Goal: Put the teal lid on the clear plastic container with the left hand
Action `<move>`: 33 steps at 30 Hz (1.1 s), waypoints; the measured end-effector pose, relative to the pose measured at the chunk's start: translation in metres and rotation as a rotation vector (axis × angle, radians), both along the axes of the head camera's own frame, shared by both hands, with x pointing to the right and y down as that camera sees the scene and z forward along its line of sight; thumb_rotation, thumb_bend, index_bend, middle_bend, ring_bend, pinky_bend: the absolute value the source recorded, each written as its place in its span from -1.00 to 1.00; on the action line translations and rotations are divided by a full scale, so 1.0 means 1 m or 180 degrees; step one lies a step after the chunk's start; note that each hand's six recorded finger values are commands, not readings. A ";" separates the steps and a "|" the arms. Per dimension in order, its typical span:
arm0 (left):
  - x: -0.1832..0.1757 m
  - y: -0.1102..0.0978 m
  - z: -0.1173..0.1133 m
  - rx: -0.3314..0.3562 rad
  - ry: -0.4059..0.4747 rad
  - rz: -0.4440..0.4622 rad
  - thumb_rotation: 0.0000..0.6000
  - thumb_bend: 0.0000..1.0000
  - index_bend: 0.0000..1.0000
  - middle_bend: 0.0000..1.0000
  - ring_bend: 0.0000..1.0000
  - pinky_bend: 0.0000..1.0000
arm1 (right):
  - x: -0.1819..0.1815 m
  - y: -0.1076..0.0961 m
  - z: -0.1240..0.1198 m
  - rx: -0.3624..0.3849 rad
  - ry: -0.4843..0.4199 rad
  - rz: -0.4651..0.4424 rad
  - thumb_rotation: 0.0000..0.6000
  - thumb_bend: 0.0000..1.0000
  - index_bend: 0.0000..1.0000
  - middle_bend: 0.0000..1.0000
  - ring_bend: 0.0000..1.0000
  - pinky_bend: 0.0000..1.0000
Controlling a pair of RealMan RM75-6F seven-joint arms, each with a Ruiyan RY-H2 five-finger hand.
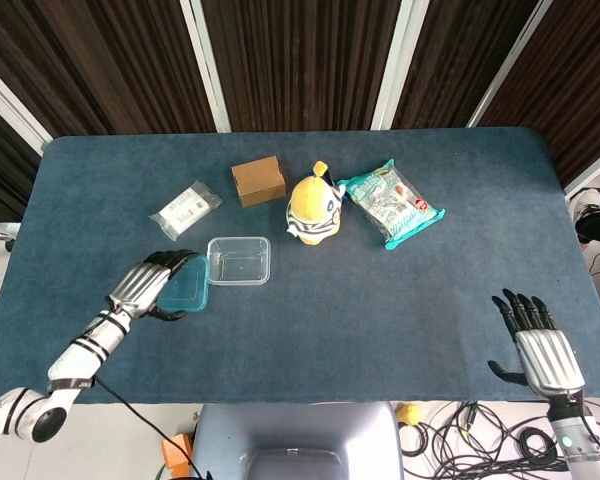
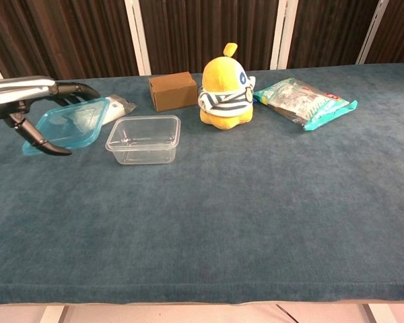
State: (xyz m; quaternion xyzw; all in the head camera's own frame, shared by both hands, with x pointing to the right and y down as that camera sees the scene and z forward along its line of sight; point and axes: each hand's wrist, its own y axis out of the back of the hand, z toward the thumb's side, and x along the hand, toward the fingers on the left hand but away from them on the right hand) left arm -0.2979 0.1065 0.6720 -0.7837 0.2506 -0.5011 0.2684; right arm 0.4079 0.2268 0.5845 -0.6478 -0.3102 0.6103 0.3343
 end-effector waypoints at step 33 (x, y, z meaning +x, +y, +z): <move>0.138 -0.060 0.047 -0.0189 -0.0335 -0.0107 1.00 -0.48 -0.26 0.77 0.54 0.01 | 0.024 -0.014 -0.007 -0.0080 -0.0159 0.0232 1.00 -0.73 -1.00 -1.00 -1.00 -0.99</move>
